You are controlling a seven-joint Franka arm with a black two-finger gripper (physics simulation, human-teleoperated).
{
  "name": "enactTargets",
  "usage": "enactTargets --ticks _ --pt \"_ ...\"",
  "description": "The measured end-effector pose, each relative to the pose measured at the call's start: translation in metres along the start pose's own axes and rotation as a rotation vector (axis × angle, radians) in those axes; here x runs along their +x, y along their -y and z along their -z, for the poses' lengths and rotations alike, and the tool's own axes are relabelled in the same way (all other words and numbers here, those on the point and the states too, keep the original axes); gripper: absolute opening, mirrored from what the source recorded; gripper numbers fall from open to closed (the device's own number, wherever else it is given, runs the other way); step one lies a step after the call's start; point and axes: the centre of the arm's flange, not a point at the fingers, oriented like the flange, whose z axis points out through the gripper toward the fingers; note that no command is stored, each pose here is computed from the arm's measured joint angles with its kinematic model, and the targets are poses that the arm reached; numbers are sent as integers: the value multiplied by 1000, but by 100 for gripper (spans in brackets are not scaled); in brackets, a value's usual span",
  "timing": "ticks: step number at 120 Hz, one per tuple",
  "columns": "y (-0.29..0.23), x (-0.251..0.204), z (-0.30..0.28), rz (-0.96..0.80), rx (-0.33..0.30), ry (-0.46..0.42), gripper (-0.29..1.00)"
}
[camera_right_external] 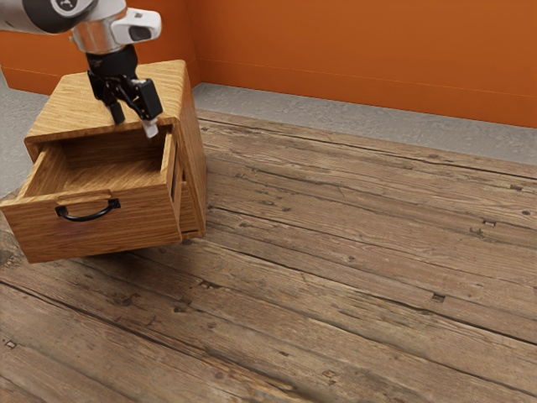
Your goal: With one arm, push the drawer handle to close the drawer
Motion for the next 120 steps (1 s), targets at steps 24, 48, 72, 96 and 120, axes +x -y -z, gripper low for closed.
enactTargets --ticks 24,48,72,96,120 --pt "6 -13 17 -14 11 -37 70" --pt "29 -75 3 160 -23 34 54" --pt "32 -121 -69 399 -92 125 12" --pt "18 -133 -101 604 -92 105 -2" --pt "24 -143 -125 797 -79 96 -6"
